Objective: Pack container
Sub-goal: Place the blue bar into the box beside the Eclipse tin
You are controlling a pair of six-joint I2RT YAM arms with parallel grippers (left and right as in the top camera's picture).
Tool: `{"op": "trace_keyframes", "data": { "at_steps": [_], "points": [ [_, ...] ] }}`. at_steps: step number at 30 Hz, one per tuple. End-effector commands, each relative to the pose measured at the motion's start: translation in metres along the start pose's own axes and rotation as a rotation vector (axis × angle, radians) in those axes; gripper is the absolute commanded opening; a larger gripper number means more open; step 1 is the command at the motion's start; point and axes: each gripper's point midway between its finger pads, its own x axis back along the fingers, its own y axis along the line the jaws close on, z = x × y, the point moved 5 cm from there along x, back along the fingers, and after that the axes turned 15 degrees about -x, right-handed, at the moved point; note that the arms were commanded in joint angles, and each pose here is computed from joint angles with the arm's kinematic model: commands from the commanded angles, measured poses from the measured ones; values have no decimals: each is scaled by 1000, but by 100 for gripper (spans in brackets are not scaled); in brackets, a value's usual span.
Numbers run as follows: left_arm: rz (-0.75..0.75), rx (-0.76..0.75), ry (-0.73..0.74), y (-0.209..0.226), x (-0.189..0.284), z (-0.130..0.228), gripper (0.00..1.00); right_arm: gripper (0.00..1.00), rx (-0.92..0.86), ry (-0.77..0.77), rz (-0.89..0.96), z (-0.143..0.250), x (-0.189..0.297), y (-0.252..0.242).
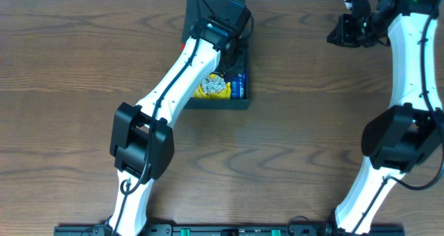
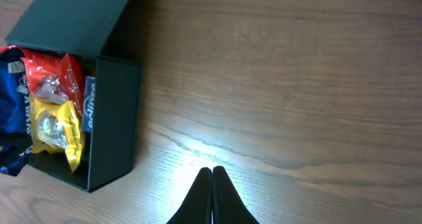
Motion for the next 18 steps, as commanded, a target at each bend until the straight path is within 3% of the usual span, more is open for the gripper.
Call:
{"op": "trace_keyframes", "data": {
  "at_steps": [1,3,6,7,13,18],
  "points": [
    [-35,27,5,6,-6,-1,6,2,3,-26,-12,1,14,9],
    [-34,27,5,6,-6,-1,9,3,3,-27,-12,1,14,9],
    [-34,26,6,6,-6,-1,90,4,3,-27,-12,1,14,9],
    [-34,24,6,6,-6,-1,98,4,3,-27,-12,1,14,9],
    [-28,30,-46,19,9,-13,95,9,5,-27,-13,1,13,10],
    [-1,93,-131,65,38,-32,98,11,26,-18,-20,3,9,20]
  ]
}}
